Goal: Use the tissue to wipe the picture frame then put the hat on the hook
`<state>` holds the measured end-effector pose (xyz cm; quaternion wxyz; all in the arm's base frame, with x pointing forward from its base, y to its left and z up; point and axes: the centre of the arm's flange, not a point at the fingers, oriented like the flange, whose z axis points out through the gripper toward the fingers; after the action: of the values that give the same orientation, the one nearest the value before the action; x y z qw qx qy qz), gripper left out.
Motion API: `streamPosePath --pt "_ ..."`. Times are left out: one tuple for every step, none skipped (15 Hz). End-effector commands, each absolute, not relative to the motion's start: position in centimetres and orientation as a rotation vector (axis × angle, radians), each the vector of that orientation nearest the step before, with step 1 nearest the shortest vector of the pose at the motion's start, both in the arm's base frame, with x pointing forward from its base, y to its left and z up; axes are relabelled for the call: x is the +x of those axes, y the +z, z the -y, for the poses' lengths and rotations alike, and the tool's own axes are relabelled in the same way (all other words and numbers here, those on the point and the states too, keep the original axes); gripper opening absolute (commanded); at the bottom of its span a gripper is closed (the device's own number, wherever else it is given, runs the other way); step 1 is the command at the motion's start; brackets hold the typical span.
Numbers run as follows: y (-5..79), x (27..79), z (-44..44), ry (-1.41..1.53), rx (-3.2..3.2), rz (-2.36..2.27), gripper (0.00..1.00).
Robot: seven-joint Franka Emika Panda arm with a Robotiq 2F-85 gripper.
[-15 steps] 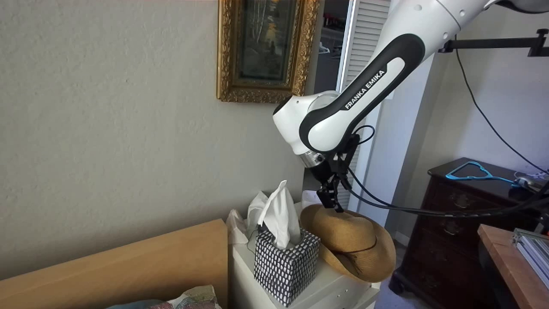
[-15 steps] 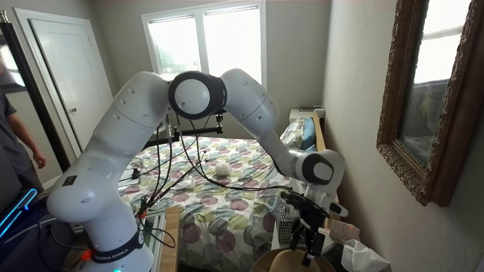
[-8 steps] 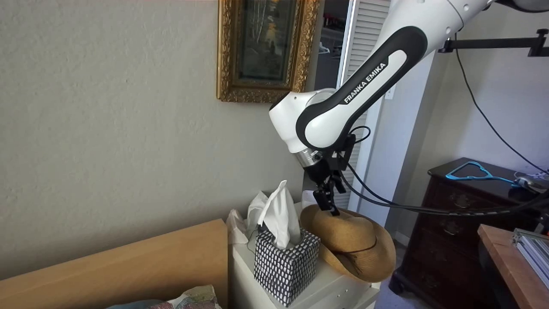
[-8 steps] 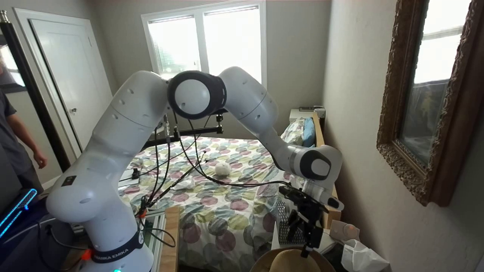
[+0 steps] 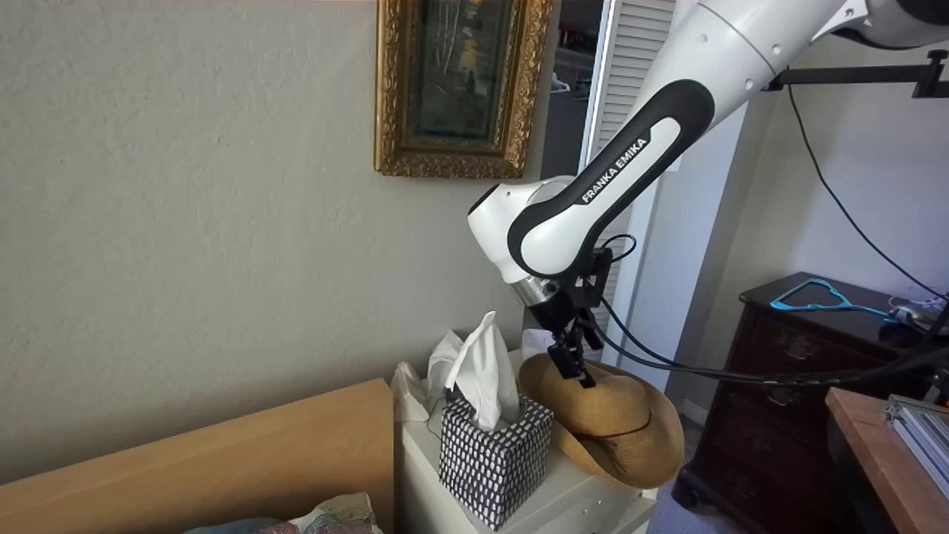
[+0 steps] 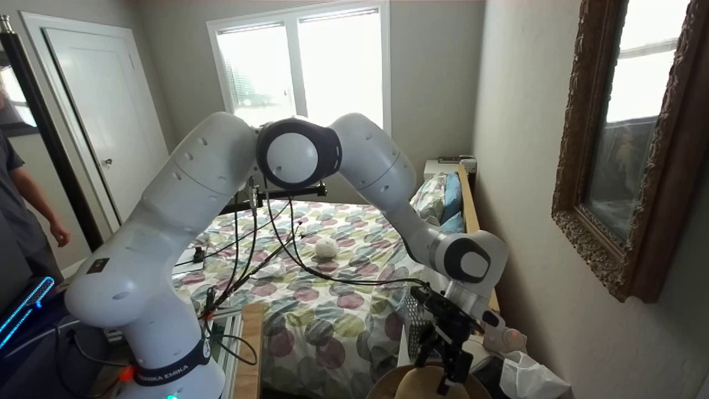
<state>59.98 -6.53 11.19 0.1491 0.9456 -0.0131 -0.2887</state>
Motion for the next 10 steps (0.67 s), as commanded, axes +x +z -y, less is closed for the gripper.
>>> streamPosePath --pt "9.5 60.9 6.0 -0.912 2.735 -0.014 1.0" --pt "9.4 60.7 5.8 -0.912 2.733 -0.023 1.0" --pt "9.4 60.6 5.5 -0.923 2.737 -0.04 1.0" --pt "9.5 60.4 5.2 -0.921 2.735 -0.047 1.0" --pt "9.6 60.3 4.9 -0.93 2.737 -0.065 1.0" --pt "9.7 60.2 4.7 -0.925 2.737 -0.069 1.0" --pt "9.5 60.4 4.6 -0.933 2.736 -0.07 1.0" --pt "9.1 60.5 4.5 -0.947 2.733 -0.07 0.96" --pt "8.8 60.6 4.6 -0.961 2.731 -0.068 0.72" --pt "8.5 60.8 4.7 -0.97 2.727 -0.065 0.71"
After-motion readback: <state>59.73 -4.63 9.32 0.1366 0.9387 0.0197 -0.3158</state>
